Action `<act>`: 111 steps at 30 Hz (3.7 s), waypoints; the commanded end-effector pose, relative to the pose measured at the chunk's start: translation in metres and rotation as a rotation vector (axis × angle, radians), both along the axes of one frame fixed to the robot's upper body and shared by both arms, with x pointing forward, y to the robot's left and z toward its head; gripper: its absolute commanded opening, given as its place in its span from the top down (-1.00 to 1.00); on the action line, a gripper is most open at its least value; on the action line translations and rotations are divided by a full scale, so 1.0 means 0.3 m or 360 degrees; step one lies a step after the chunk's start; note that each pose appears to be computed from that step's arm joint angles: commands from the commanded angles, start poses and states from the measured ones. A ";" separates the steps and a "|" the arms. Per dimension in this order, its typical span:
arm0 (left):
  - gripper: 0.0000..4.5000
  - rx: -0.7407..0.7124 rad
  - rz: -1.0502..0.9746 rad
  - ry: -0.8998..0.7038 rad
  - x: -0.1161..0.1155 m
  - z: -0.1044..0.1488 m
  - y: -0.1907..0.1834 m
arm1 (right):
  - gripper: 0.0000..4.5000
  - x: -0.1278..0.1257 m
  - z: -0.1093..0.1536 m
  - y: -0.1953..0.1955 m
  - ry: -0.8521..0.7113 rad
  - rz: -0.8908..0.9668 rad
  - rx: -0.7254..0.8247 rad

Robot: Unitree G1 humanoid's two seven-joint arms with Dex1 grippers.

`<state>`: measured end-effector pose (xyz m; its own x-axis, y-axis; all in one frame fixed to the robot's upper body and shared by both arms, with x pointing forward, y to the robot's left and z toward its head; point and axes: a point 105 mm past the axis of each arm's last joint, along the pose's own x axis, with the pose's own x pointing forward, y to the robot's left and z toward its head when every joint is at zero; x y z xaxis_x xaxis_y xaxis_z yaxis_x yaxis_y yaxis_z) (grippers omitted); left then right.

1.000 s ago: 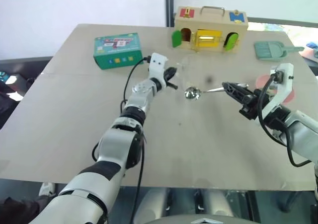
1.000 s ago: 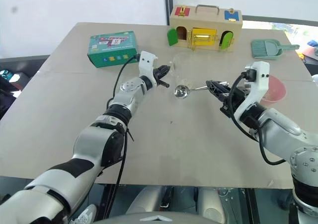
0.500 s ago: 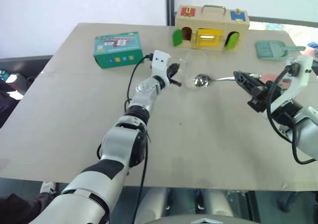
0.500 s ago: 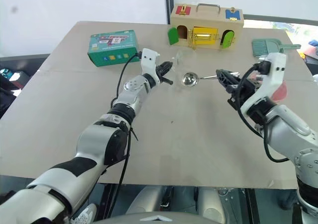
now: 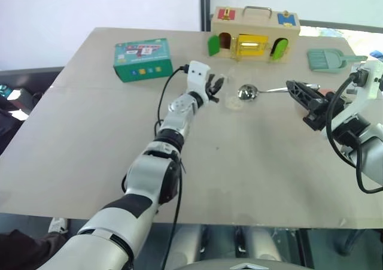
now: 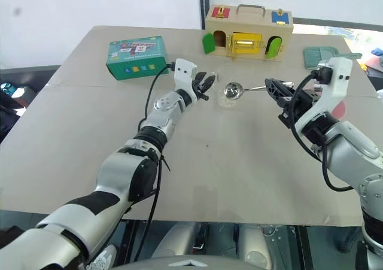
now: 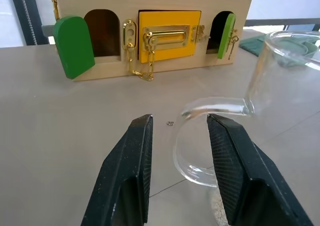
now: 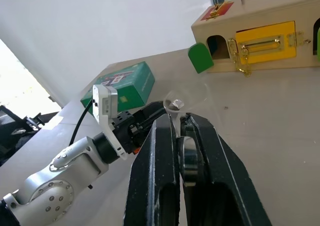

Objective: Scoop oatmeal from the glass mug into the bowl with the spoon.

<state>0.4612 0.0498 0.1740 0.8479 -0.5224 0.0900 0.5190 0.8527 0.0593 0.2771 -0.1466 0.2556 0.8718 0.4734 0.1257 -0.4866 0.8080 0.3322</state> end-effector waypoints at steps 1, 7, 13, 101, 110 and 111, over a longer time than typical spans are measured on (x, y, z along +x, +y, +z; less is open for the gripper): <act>0.18 0.0013 0.0022 -0.0080 0.012 0.072 -0.017 | 1.00 -0.017 0.054 0.000 -0.0112 0.0000 0.0021; 0.18 0.0013 0.0027 -0.0070 0.019 0.089 -0.032 | 1.00 -0.022 0.053 0.000 -0.0108 -0.0013 0.0025; 0.84 -0.0006 -0.0008 -0.0056 0.019 0.099 -0.052 | 1.00 -0.023 0.053 0.002 -0.0108 -0.0026 0.0017; -0.11 0.0357 -0.0047 -0.0231 -0.070 0.043 -0.102 | 1.00 -0.056 0.018 -0.004 -0.0037 -0.0100 -0.0034; -0.11 0.0265 -0.0089 -0.0096 -0.043 0.035 -0.157 | 1.00 -0.056 0.020 -0.006 -0.0040 -0.0108 -0.0040; -0.11 0.0238 -0.0095 -0.0072 -0.042 0.035 -0.163 | 1.00 -0.057 0.021 -0.007 -0.0041 -0.0111 -0.0041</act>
<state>0.4478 0.0059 0.1683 0.8203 -0.5719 -0.0006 0.5576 0.7995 0.2234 0.2657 -0.1498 0.2482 0.9092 0.4094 0.0756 -0.4111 0.8546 0.3173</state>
